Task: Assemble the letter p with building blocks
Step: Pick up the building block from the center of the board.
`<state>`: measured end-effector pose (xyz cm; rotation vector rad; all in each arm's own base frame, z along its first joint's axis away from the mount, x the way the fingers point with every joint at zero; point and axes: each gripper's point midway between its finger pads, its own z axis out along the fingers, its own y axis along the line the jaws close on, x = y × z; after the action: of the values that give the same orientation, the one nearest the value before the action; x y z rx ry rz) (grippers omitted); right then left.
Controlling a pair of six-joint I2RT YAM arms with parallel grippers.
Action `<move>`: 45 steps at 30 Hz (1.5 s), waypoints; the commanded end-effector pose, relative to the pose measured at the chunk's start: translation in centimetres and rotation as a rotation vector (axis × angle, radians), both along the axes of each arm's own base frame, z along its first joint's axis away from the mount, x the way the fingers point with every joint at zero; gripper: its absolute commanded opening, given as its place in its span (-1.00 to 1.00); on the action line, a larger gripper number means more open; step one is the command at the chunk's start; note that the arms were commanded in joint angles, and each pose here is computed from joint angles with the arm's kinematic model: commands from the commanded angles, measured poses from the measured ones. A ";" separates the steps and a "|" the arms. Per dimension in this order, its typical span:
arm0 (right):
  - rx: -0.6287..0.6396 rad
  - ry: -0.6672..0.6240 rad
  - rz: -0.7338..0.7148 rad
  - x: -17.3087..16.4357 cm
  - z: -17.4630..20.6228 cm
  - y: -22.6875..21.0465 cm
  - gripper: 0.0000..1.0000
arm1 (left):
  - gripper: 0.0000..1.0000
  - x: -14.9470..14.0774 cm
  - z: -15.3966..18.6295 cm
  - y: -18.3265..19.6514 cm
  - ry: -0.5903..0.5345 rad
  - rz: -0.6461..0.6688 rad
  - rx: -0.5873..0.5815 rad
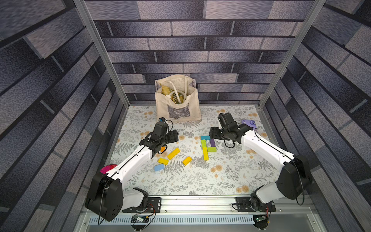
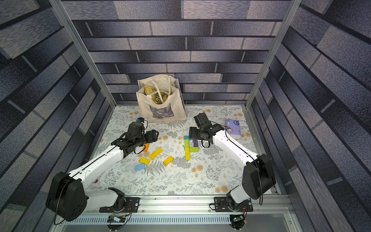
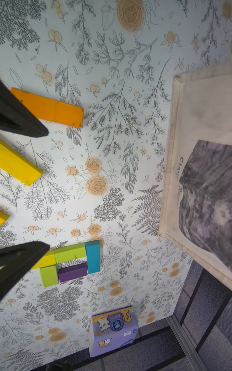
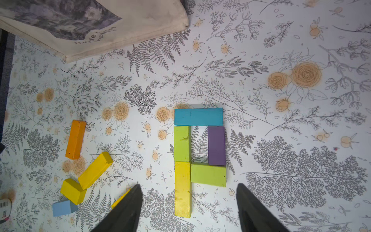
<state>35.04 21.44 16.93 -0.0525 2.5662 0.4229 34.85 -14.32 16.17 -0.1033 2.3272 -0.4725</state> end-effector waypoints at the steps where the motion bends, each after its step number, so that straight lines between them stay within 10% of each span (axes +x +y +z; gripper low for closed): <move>1: 0.014 -0.002 0.074 1.3 0.7 1.7 0.60 | 0.81 -1.7 -1.4 1.9 0.113 0.015 0.039; 13: 0.052 0.090 0.196 0.8 -2.3 7.2 0.64 | 0.99 -2.0 -4.4 4.6 0.229 0.132 0.018; 45: -0.016 0.161 0.236 -2.4 -5.6 8.2 0.56 | 0.58 0.8 -12.4 5.0 0.371 0.135 0.053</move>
<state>33.34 30.60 11.75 -0.3593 2.7082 0.5509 34.92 -9.12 3.42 -0.3626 2.6939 -0.3222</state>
